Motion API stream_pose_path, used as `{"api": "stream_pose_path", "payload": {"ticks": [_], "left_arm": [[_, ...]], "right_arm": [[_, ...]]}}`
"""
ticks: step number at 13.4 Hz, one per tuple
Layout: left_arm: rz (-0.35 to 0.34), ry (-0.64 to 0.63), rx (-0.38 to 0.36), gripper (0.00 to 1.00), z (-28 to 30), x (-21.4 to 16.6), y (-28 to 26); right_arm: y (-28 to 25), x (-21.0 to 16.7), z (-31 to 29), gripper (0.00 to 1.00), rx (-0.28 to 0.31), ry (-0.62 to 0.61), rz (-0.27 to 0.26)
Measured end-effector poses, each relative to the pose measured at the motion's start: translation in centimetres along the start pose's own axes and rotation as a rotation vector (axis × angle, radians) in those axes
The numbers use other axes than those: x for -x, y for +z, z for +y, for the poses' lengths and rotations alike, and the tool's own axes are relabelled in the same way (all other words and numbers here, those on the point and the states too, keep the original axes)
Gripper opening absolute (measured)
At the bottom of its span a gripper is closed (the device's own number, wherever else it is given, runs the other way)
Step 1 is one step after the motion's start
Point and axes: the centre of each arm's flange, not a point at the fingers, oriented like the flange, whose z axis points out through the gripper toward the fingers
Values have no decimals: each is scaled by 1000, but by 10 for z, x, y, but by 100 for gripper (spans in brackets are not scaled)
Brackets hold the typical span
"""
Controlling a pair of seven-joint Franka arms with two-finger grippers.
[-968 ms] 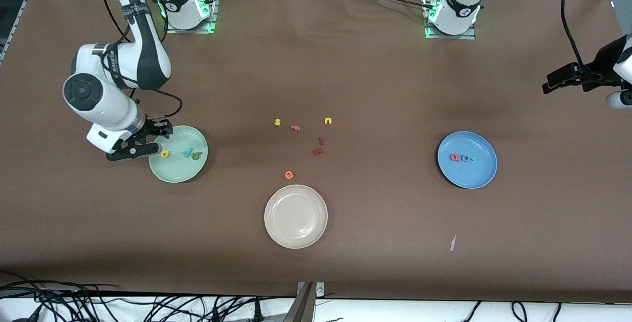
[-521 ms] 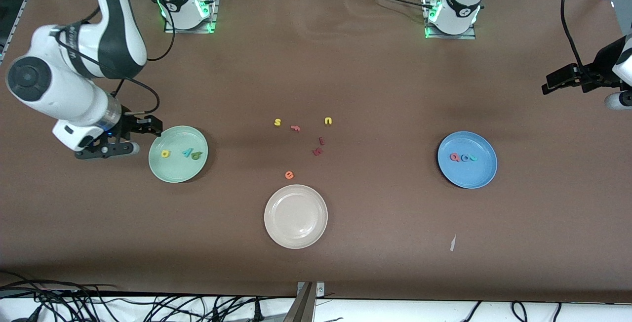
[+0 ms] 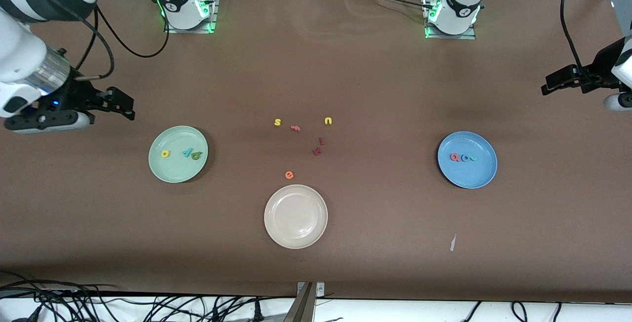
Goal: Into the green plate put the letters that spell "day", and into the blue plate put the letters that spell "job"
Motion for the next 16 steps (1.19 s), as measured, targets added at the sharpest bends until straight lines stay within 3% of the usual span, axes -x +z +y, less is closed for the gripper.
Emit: {"api": "stream_pose_path", "payload": {"ticks": [5, 9, 16], "left_arm": [[0, 0, 0, 100, 0, 0, 0], [0, 0, 0, 100, 0, 0, 0], [0, 0, 0, 100, 0, 0, 0]], "right_arm": [[-9, -6, -3, 100, 16, -8, 15], [-29, 2, 5, 100, -28, 22, -14], [-39, 12, 7, 100, -31, 50, -33]]}}
